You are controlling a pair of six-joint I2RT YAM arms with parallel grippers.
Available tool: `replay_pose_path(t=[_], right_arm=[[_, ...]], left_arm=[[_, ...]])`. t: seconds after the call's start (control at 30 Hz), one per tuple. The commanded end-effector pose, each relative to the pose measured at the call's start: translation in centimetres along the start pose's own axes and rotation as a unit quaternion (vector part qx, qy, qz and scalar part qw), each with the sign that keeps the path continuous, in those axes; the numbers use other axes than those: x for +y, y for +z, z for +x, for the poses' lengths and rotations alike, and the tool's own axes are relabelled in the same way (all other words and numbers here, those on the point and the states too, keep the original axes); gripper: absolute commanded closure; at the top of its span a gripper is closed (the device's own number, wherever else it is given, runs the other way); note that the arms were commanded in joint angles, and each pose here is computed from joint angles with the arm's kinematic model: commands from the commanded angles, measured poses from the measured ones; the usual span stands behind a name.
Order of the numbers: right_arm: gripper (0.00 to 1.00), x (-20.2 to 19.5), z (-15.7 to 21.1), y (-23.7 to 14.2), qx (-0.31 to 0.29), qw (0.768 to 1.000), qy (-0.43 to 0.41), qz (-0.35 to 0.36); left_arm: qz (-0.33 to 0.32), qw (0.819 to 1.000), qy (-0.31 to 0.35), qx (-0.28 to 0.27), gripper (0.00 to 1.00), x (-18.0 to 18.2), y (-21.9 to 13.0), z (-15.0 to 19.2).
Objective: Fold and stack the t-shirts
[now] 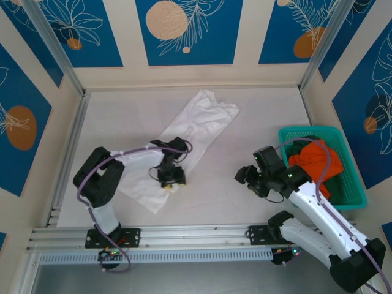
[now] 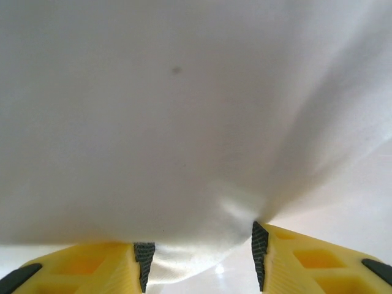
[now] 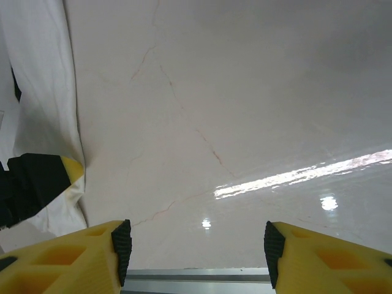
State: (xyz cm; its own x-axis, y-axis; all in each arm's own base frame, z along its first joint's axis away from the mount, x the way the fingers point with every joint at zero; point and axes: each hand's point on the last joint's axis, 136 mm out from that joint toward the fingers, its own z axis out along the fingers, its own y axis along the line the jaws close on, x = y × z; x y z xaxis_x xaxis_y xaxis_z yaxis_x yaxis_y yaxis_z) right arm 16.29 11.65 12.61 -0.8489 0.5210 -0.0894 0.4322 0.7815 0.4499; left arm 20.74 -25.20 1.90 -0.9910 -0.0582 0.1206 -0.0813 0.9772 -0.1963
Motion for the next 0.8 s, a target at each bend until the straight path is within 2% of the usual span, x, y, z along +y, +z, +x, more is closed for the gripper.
replay_pose_path(t=[0.0,0.23,0.43,0.57,0.63,0.77], right_arm=[[0.38,-1.2,-0.4,0.0,0.006,0.999,0.015,0.034],[0.38,-3.3,-2.3,0.5,-0.007,0.996,0.051,0.075],[0.38,-3.9,-3.8,-0.6,-0.033,0.994,0.076,0.071],[0.38,-3.5,-4.0,-0.8,-0.034,0.994,0.088,0.061],[0.38,-2.8,-4.2,-0.4,-0.033,0.995,0.086,0.043],[0.39,-0.9,-4.4,1.2,-0.008,0.997,0.074,0.002]], left_arm=[[0.043,0.999,-0.023,0.006,0.49,-6.8,2.3,1.1],[0.104,0.994,-0.039,0.007,0.47,-18.6,3.2,4.1],[0.164,0.985,-0.051,0.03,0.4,-23.7,1.8,5.3],[0.19,0.981,-0.038,0.008,0.32,-23.3,-2.9,3.8],[0.191,0.981,-0.028,-0.014,0.26,-21.6,-5.8,2.2],[0.182,0.982,0.001,-0.05,0.21,-17.1,-10.4,-1.0]])
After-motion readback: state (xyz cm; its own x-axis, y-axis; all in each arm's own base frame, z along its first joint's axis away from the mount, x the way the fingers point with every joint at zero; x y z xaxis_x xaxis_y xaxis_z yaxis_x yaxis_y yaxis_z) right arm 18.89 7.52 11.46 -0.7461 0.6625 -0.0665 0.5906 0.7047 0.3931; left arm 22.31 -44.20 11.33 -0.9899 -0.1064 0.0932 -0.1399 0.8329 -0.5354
